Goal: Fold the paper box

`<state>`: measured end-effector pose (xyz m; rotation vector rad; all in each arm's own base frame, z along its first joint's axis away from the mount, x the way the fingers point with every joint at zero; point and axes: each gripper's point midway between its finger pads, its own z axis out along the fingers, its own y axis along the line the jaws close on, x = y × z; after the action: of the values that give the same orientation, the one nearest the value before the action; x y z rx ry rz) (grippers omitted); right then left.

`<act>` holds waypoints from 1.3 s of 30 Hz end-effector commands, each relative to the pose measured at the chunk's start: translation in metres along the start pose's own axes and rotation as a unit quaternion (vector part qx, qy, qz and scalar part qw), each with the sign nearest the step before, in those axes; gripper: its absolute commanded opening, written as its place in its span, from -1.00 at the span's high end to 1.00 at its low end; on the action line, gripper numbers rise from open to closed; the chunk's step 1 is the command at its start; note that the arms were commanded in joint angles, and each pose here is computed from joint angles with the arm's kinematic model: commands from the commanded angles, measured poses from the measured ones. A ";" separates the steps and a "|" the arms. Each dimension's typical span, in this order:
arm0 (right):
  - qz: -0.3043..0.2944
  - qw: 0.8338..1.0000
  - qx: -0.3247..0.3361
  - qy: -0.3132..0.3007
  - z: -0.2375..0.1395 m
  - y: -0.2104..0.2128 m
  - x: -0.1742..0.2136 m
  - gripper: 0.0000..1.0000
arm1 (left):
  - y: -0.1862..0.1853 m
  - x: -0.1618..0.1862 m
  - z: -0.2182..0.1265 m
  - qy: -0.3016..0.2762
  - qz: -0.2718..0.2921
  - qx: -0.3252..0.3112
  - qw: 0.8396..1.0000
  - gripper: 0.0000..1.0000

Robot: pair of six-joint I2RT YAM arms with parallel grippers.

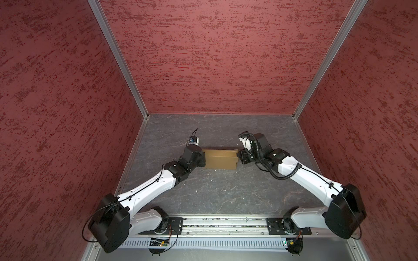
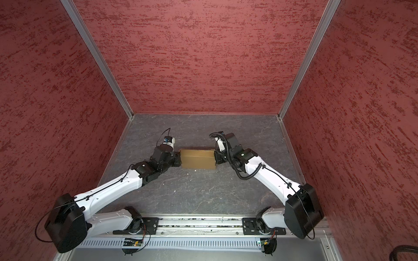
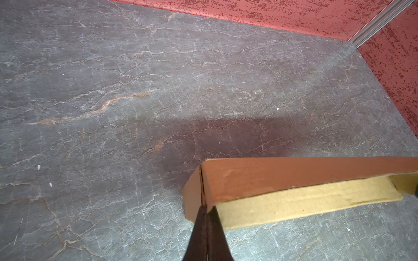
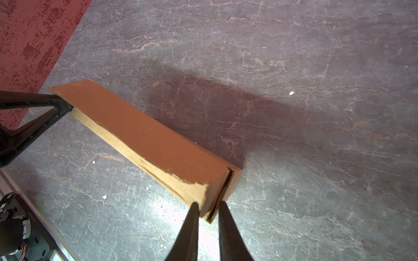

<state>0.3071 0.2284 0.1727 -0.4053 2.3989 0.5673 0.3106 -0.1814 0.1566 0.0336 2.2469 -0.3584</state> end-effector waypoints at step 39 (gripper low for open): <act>-0.004 1.000 0.001 -0.007 0.005 0.001 -0.006 0.66 | 0.007 0.029 0.003 0.047 0.017 -0.015 0.999 1.00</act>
<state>0.3095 0.2300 0.1619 -0.4116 2.4187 0.5582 0.3097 -0.1826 0.1567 0.0385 2.2454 -0.3549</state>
